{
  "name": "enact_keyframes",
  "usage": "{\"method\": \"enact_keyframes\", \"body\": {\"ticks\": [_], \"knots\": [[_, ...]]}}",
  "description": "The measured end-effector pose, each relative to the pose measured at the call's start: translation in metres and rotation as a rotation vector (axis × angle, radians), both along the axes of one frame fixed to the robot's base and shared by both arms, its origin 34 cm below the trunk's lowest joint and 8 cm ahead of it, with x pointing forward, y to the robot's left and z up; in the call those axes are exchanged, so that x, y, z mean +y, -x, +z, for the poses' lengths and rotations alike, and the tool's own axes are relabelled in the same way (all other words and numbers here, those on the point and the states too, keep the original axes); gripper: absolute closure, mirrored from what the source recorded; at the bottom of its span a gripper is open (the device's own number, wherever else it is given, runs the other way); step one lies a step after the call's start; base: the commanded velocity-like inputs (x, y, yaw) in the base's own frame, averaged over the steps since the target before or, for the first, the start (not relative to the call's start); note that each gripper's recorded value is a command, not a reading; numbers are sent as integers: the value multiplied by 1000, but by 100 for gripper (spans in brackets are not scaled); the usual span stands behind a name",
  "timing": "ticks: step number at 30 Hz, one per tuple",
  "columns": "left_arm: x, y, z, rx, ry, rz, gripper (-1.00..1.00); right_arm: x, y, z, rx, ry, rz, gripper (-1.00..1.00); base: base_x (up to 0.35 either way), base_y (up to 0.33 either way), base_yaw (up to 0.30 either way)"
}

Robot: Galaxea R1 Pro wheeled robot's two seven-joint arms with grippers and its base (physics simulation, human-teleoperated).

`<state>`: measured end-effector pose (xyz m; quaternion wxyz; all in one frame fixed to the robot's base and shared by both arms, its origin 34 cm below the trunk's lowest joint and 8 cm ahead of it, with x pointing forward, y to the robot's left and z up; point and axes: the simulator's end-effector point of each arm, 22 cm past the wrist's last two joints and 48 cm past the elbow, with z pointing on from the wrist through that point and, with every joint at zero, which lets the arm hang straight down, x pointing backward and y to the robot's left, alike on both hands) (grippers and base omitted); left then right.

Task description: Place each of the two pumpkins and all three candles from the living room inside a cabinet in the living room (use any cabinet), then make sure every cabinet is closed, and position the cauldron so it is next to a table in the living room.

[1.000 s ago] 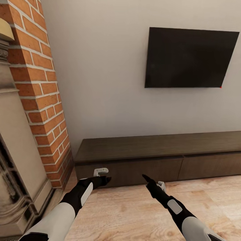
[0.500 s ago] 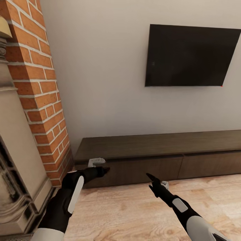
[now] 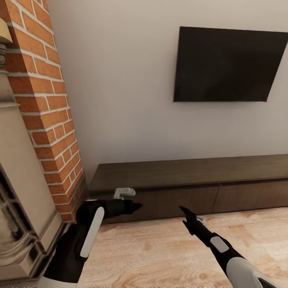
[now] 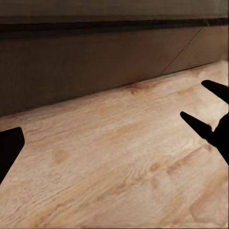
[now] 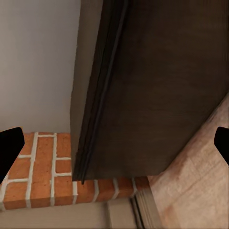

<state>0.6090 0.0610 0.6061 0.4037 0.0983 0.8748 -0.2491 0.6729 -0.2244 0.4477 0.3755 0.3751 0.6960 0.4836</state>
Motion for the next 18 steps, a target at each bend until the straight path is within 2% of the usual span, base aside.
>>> {"method": "enact_keyframes", "body": {"ticks": [2,6,11,18], "knots": [[-14,5,-4,19,28,-35,-100,-3,0,-4,7,-7,-13,-100,0,0,0],[-28,11,-21,70,55,-67,-100,-7,0,-13,22,-13,-21,-100,0,0,0],[-32,12,-38,110,64,-77,-100,-6,3,-27,44,-7,-12,-100,0,0,0],[-32,11,-50,134,66,-78,-100,-3,3,-35,46,-9,-12,-100,0,0,0]]}}
